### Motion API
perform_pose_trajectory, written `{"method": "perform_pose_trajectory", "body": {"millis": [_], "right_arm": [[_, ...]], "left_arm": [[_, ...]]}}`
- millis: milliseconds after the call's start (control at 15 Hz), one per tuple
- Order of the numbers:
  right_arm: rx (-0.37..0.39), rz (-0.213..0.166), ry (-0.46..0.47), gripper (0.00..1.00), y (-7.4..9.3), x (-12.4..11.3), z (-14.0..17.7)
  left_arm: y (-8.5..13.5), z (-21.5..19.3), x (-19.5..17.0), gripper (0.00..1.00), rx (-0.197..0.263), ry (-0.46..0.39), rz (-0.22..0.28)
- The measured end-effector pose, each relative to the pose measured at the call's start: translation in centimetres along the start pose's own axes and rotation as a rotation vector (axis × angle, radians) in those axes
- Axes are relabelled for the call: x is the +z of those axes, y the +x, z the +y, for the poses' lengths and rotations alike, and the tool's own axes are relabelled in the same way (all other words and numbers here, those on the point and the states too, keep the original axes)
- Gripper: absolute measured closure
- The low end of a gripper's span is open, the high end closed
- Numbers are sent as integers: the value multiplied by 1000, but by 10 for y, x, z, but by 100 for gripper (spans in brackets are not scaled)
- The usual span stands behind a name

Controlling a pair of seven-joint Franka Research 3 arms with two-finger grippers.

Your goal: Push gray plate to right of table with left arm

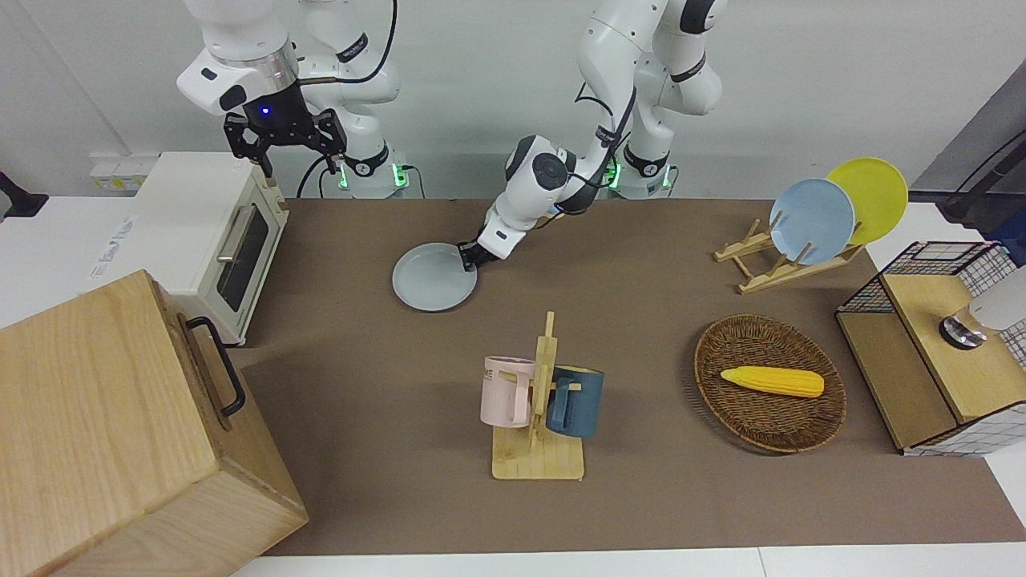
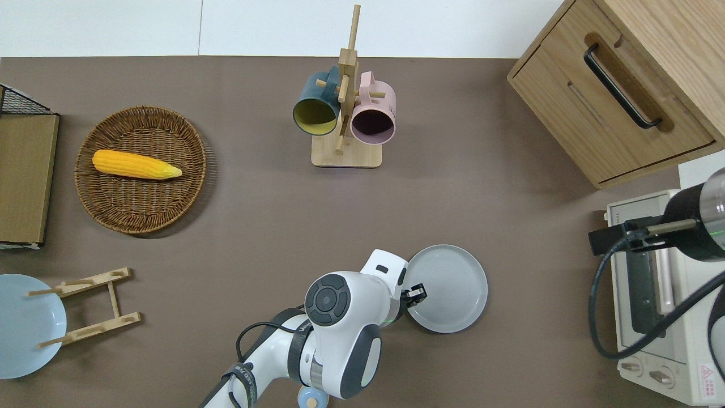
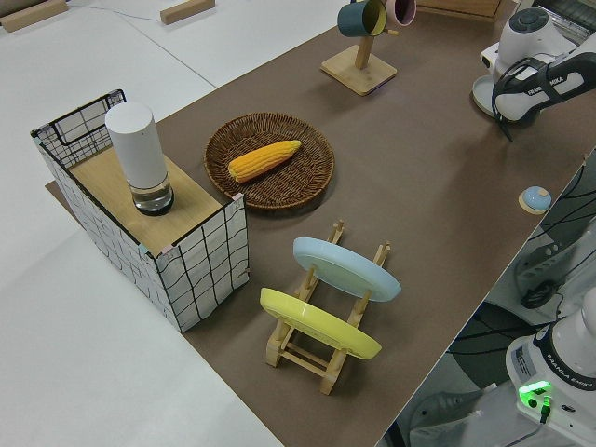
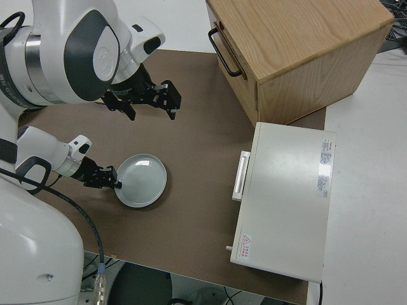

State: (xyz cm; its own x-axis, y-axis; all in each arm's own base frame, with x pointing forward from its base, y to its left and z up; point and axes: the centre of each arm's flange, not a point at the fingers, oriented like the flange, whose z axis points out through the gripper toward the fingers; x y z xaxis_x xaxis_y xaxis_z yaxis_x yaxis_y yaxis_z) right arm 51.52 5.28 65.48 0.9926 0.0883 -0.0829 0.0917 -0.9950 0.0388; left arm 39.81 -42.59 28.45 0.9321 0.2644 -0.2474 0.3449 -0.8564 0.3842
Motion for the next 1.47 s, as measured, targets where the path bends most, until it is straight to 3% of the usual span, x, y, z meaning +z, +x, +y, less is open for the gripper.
{"method": "perform_pose_trajectory", "body": {"millis": [67, 200, 400, 533, 733, 1133, 1467], "right_arm": [[0, 0, 0, 0, 0, 0, 0], [0, 0, 0, 0, 0, 0, 0], [0, 0, 0, 0, 0, 0, 0], [0, 0, 0, 0, 0, 0, 0], [0, 0, 0, 0, 0, 0, 0], [0, 0, 0, 0, 0, 0, 0], [0, 0, 0, 0, 0, 0, 0]], "left_arm": [[1, 2, -2, 75, -1, -5, 3], [3, 5, -7, 50, -9, -16, 9], [1, 11, -18, 4, -9, -32, 19], [4, 12, -25, 1, -12, -37, 25], [26, 1, -48, 0, -1, -28, 25], [76, -39, -135, 0, 70, 103, 59], [129, -92, -237, 0, 189, 209, 37]]}}
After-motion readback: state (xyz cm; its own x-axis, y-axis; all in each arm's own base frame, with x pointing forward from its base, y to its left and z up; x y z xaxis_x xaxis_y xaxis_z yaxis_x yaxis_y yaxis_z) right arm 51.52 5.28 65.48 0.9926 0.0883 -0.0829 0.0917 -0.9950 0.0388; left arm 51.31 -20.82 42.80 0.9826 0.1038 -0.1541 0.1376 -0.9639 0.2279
